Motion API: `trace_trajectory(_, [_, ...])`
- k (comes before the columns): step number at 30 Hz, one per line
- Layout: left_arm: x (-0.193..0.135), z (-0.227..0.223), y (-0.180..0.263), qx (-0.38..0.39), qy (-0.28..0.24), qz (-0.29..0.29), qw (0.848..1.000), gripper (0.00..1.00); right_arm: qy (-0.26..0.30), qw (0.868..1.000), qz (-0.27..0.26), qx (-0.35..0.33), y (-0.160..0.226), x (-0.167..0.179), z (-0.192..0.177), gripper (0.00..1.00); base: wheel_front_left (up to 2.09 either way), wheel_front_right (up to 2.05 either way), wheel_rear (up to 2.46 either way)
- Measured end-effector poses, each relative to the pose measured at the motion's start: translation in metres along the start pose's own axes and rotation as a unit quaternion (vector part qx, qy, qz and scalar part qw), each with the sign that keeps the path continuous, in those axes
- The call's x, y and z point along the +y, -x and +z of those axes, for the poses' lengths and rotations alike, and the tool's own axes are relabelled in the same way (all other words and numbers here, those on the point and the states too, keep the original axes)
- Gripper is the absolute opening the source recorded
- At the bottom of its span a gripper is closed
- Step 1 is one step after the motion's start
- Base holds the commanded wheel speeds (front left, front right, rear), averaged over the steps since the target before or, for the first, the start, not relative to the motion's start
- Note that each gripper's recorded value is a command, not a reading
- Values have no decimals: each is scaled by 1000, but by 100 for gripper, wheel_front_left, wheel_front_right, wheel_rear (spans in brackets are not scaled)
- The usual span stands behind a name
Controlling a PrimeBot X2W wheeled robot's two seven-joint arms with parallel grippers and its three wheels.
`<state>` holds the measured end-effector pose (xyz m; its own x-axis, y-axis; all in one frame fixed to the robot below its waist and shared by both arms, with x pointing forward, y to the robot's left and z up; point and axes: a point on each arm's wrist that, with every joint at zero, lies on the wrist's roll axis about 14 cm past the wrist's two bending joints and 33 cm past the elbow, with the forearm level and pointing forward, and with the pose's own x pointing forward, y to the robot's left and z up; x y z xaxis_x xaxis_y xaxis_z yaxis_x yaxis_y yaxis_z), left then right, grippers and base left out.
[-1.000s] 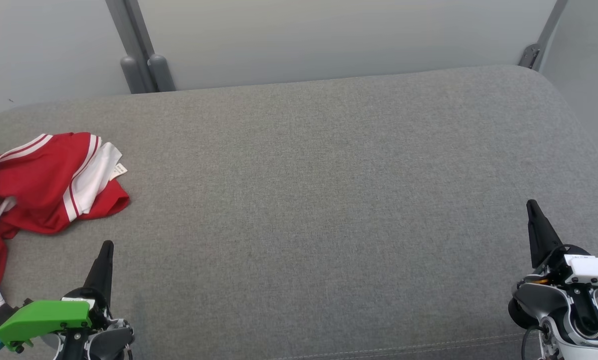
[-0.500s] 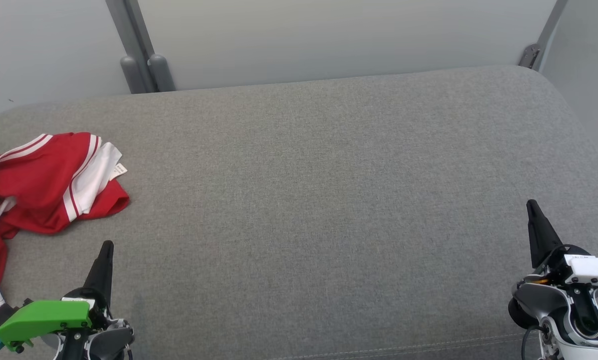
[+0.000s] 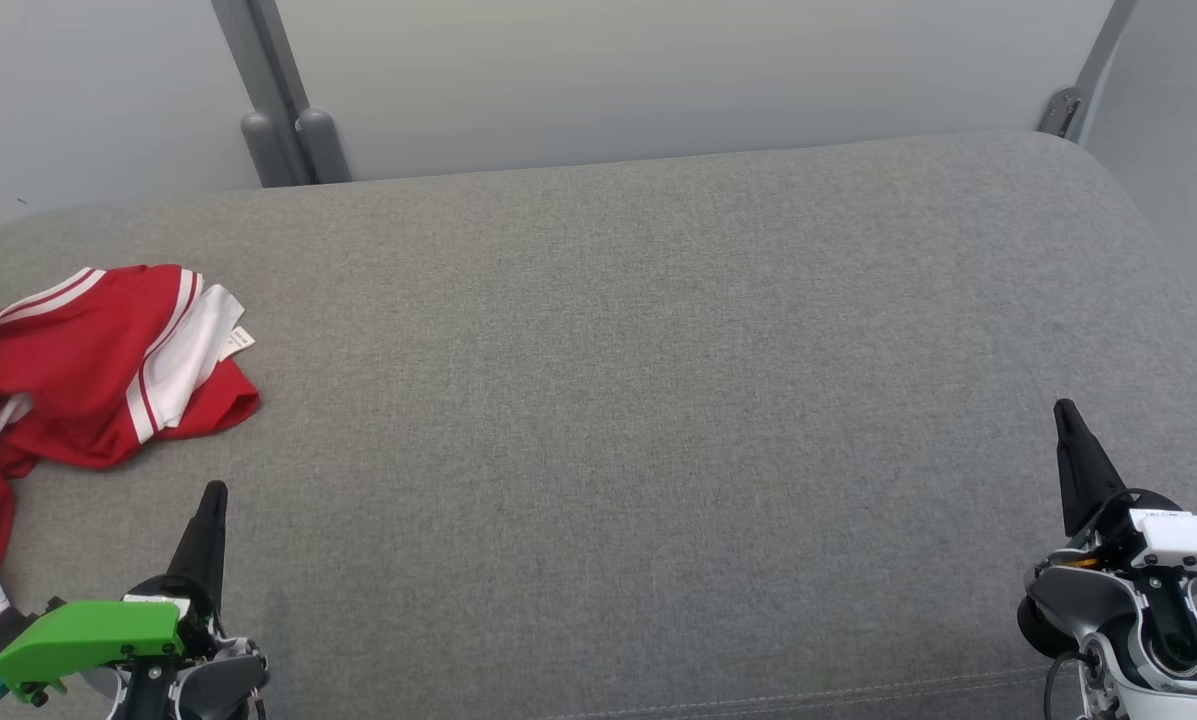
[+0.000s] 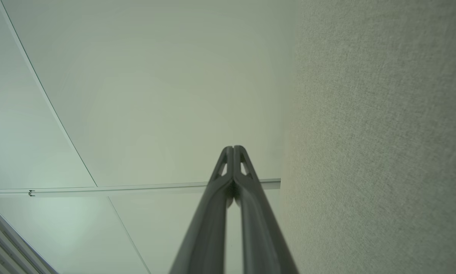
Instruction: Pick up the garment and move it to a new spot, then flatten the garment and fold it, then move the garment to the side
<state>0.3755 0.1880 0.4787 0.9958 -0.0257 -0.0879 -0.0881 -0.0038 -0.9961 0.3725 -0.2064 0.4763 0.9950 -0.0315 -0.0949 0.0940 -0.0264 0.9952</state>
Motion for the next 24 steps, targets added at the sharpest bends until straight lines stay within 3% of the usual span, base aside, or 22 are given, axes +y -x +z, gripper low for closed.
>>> trace_trajectory(24, [0,0,0,0,0,0,1000,0,0,1000,0,0,0,0,0,0,0,0,0])
